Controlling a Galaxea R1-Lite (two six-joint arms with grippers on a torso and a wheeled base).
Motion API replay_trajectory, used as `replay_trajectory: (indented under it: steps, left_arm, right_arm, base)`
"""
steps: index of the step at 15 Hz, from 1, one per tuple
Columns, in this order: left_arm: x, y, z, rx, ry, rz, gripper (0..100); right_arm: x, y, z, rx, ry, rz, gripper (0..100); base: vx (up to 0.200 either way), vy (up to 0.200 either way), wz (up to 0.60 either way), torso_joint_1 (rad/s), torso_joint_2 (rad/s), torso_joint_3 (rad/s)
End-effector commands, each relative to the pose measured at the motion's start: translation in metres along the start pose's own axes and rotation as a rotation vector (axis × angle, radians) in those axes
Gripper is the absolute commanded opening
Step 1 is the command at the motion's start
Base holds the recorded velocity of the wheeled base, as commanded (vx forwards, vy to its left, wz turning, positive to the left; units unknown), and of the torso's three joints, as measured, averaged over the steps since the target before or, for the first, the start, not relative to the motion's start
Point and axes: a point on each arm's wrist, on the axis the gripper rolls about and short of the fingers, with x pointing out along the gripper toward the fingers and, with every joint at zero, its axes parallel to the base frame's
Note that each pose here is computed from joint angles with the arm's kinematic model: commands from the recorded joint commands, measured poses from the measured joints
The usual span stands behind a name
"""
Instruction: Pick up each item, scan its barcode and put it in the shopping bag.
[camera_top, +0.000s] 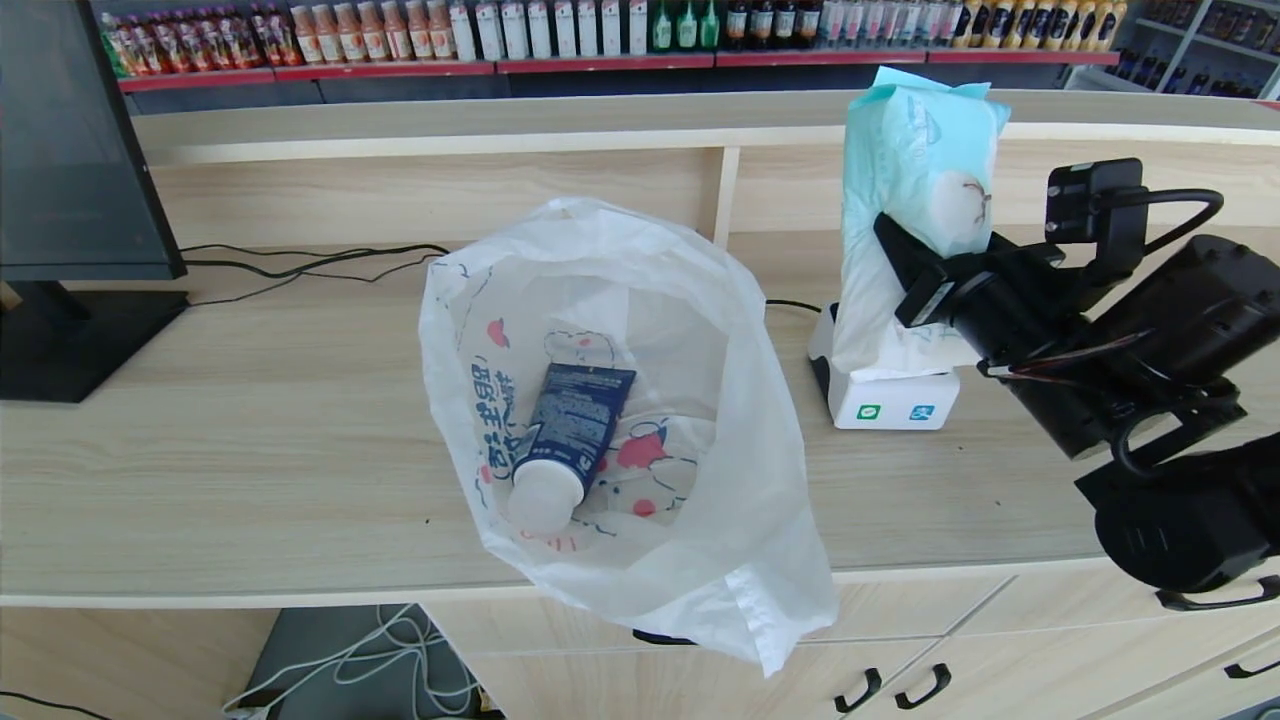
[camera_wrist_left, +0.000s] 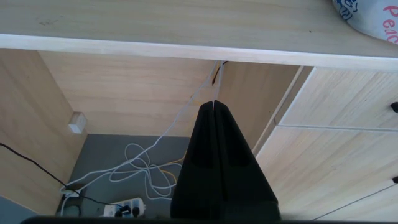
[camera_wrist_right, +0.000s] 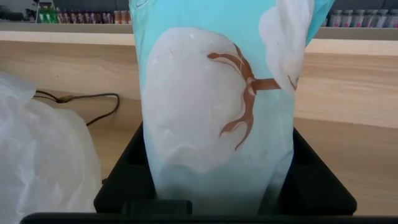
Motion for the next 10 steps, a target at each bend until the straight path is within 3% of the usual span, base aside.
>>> replay_trajectory:
  steps: [1,10]
  left_arm:
    - [0.0,0.0,0.0,-0.001,0.0,0.0,0]
    - [0.0,0.0,0.0,-0.001,0.0,0.0,0]
  right_arm:
    - [-0.009,0.0,0.004,-0.001,0.009,0.001,0]
    - [-0.027,-0.002,0.022,0.001,-0.01,0.001,0]
  base:
    - [0.0,0.0,0.0,0.0,0.0,0.0]
    - [0.0,0.0,0.0,0.0,0.0,0.0]
